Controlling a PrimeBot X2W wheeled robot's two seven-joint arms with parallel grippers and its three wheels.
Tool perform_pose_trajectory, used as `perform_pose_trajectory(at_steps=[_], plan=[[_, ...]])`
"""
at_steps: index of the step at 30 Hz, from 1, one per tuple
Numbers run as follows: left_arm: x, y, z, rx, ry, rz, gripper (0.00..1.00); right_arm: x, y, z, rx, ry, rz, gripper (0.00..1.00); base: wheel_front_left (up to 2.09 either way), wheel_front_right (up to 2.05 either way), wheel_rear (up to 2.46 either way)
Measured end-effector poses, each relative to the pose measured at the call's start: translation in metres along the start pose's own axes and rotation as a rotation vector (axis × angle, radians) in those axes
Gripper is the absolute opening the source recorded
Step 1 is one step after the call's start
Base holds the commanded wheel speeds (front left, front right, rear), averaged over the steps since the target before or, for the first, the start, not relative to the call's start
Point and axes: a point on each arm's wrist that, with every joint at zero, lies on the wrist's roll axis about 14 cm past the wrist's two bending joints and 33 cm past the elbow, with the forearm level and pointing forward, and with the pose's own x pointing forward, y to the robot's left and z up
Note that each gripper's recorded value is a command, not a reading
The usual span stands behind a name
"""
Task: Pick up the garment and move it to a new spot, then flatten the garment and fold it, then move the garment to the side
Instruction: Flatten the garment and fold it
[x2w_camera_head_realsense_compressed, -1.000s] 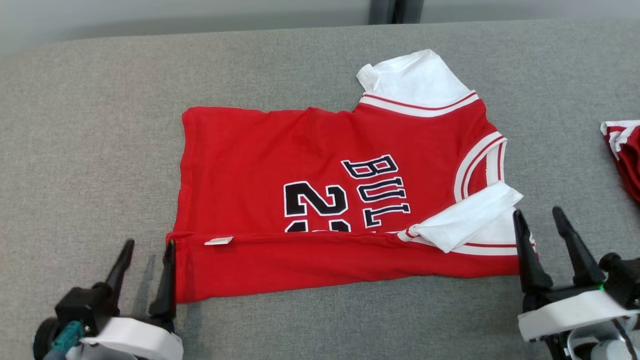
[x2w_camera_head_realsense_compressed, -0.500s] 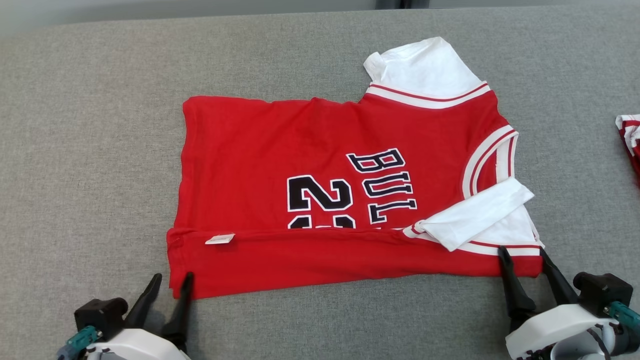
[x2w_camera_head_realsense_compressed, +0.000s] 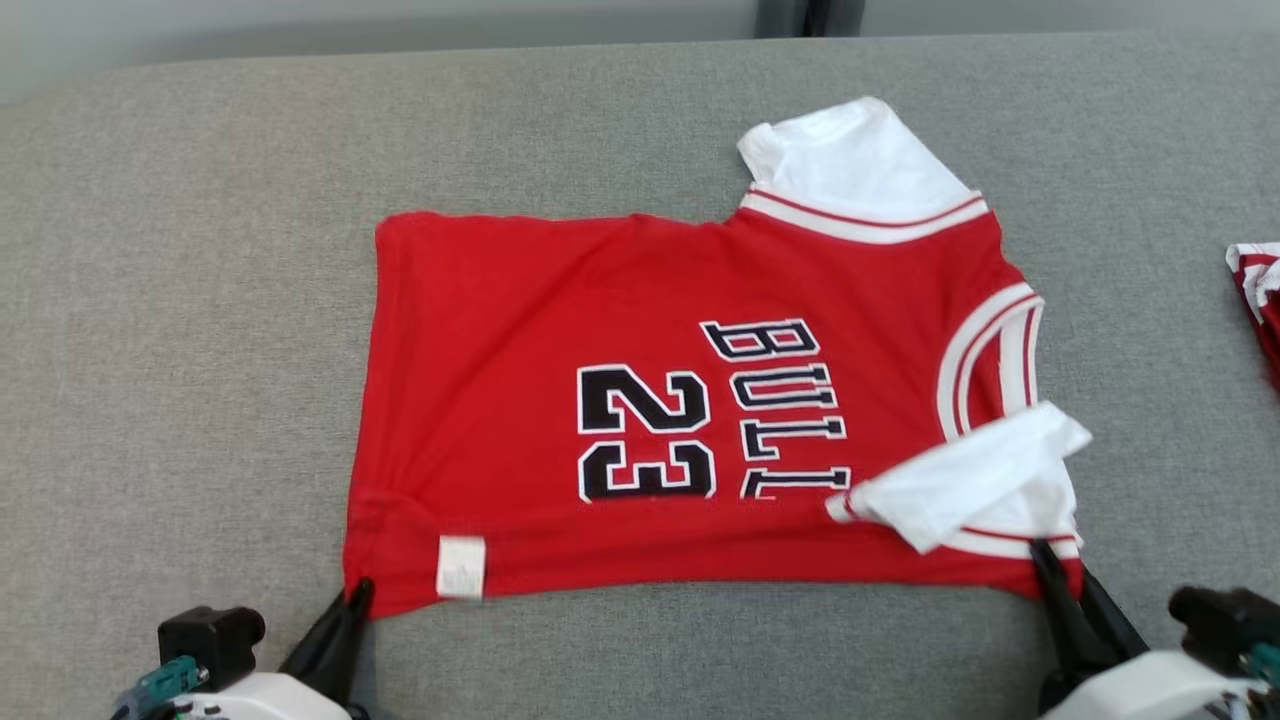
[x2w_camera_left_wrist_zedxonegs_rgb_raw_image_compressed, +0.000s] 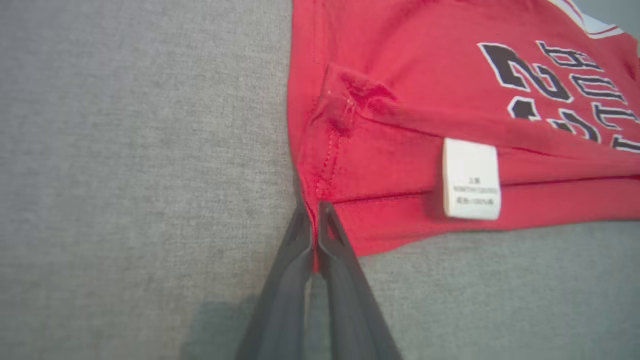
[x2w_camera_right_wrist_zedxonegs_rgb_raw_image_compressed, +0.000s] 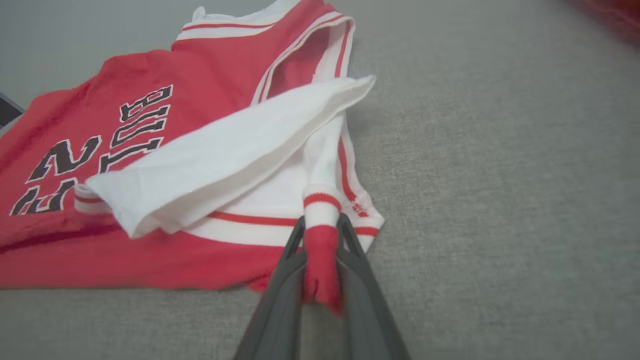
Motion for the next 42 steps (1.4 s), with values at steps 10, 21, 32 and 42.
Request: perform_pose_trajectory(at_steps=[10, 21, 32, 42], plan=[[-0.020, 0.001, -0.006, -0.037, 0.039, 0.021, 0.00, -0.013, -0.003, 0.003, 0.018, 0.013, -0.019, 0.00, 0.00, 0.00, 0.00], [-0.007, -0.005, 0.032, -0.078, -0.124, 0.034, 1.00, -0.012, -0.008, 0.028, 0.033, -0.082, -0.044, 1.00, 0.00, 0.00, 0.00], [-0.002, -0.018, 0.151, 0.061, -0.564, 0.028, 1.00, -0.009, 0.015, 0.155, -0.164, -0.524, 0.005, 1.00, 0.00, 0.00, 0.00], [0.016, -0.035, 0.206, 0.153, -0.696, -0.022, 1.00, 0.012, 0.029, 0.173, -0.190, -0.561, 0.042, 1.00, 0.00, 0.00, 0.00]])
